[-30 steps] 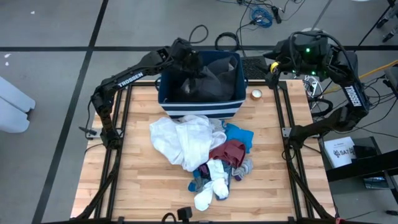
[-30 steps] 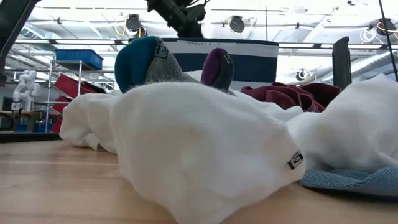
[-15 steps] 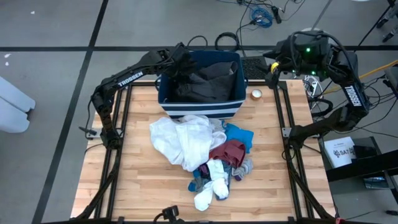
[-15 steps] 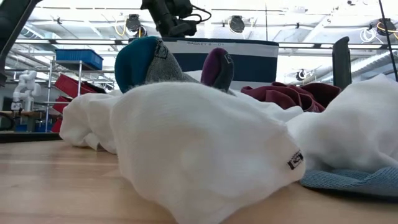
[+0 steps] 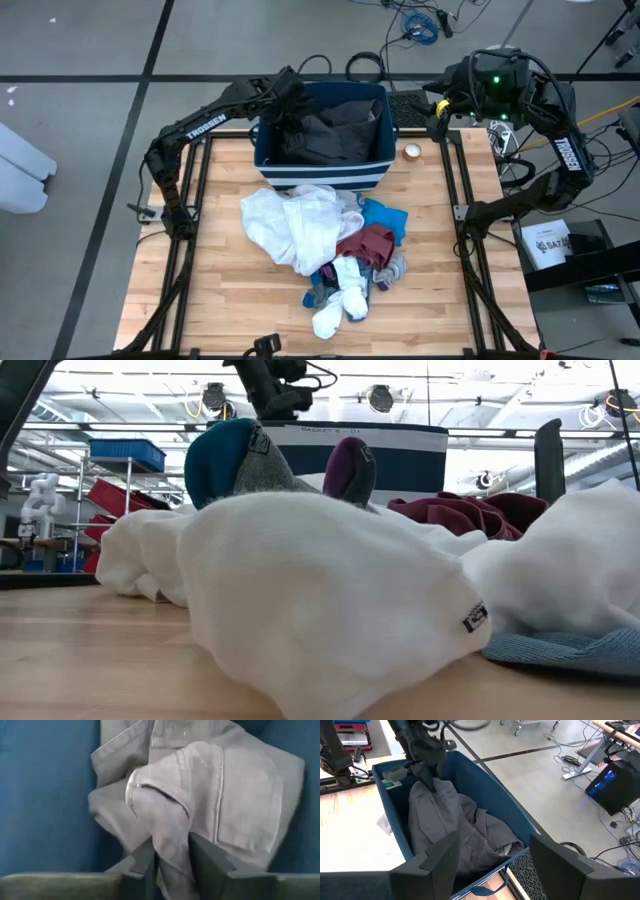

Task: Sort clothes
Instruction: Put the black shorts into the blue laundry organizer, then put the white polo shirt into the blue laundry organizer

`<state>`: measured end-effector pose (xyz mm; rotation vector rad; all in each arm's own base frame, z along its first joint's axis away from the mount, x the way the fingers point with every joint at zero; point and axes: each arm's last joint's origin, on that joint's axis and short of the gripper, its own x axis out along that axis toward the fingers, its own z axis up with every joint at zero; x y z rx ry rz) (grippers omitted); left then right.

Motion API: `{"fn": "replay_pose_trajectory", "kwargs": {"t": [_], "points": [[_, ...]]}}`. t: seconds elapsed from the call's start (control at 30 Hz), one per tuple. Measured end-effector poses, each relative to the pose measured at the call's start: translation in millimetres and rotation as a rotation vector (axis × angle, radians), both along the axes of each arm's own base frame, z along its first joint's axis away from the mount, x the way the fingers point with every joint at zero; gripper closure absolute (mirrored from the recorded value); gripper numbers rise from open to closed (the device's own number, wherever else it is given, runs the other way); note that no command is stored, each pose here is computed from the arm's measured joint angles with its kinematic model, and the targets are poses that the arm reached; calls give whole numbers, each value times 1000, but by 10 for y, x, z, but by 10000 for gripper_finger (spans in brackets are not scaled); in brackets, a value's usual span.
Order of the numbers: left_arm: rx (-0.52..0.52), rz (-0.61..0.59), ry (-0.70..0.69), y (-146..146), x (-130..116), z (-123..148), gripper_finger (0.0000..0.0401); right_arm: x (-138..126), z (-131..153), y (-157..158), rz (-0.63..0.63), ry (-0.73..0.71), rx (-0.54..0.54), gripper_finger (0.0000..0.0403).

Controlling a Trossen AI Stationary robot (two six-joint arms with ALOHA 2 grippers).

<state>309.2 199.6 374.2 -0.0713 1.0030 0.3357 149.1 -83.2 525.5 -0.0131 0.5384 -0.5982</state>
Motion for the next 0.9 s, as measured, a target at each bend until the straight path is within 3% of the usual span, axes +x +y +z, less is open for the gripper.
{"fn": "replay_pose_trajectory", "kwargs": {"t": [0.13,0.27,0.4,0.5,0.67,0.9], "points": [[66,55,76,-46,-90,122,251,0,-1,0,2,3,-1,176],[110,100,143,-87,-206,279,244,-1,-2,0,3,6,-3,176],[90,79,109,-190,-268,478,244,-1,-2,0,3,6,-3,176],[4,88,53,-316,-302,609,244,-1,-2,0,-3,-1,4,176],[-144,-5,-24,-646,-365,780,244,0,-3,-1,-4,-2,7,176],[-95,-136,-74,-1224,-417,980,244,6,-9,14,16,-38,73,176]]}}
